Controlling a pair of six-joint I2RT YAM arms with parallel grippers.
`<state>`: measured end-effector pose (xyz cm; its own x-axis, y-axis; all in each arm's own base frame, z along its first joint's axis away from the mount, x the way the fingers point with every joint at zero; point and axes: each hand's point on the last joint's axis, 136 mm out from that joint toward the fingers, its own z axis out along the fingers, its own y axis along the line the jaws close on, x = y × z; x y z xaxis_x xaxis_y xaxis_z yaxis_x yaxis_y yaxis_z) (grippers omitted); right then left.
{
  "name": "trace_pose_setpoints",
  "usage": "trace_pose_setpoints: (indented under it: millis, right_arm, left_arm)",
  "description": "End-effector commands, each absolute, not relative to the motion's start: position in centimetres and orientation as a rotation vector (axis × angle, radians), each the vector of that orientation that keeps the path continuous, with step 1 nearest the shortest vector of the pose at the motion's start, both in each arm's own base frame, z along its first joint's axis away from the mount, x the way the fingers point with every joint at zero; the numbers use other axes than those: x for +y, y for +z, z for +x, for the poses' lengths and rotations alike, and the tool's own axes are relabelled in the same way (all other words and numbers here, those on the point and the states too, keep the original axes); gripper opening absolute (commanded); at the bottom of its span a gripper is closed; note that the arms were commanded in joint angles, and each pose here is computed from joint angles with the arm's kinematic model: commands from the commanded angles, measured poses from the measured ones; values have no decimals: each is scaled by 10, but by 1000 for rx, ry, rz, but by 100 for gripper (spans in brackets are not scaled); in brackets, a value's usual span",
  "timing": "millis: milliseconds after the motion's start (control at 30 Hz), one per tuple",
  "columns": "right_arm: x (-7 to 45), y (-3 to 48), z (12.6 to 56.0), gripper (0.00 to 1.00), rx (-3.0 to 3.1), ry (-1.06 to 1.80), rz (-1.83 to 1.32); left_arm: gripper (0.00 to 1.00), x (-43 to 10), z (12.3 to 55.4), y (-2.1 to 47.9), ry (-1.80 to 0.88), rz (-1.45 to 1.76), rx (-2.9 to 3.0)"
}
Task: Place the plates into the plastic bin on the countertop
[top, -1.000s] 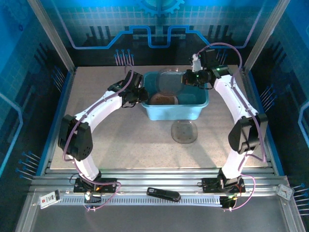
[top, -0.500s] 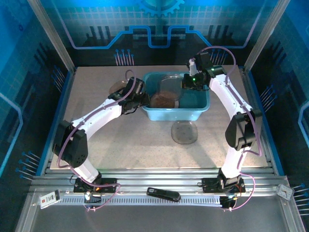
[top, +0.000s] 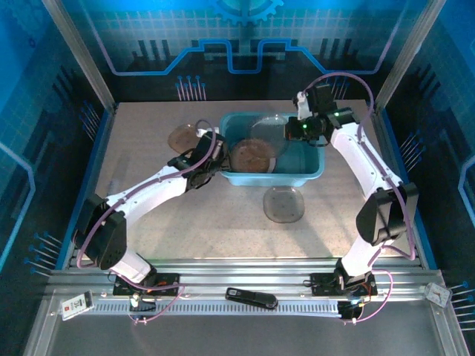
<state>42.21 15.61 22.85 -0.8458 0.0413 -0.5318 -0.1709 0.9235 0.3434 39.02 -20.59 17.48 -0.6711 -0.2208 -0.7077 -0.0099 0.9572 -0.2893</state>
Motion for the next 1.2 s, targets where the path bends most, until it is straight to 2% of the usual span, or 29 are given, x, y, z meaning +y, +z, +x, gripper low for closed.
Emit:
trace_pose_setpoints:
  millis: [0, 200, 833, 1000, 1167]
  right_arm:
    - [171, 223, 412, 0, 2533, 560, -113]
    - [189, 198, 407, 0, 2595, 600, -118]
    - [214, 119, 432, 1, 2776, 652, 40]
    - [219, 103, 435, 4, 2809, 664, 52]
    - [217, 95, 439, 11, 2814, 625, 61]
  left_arm:
    - [8, -215, 390, 193, -366, -133, 2199]
    - [8, -215, 390, 192, -360, -127, 2203]
    - [10, -215, 392, 189, -330, -129, 2237]
    - [10, -215, 393, 189, -320, -131, 2246]
    - [10, -216, 394, 189, -313, -135, 2254]
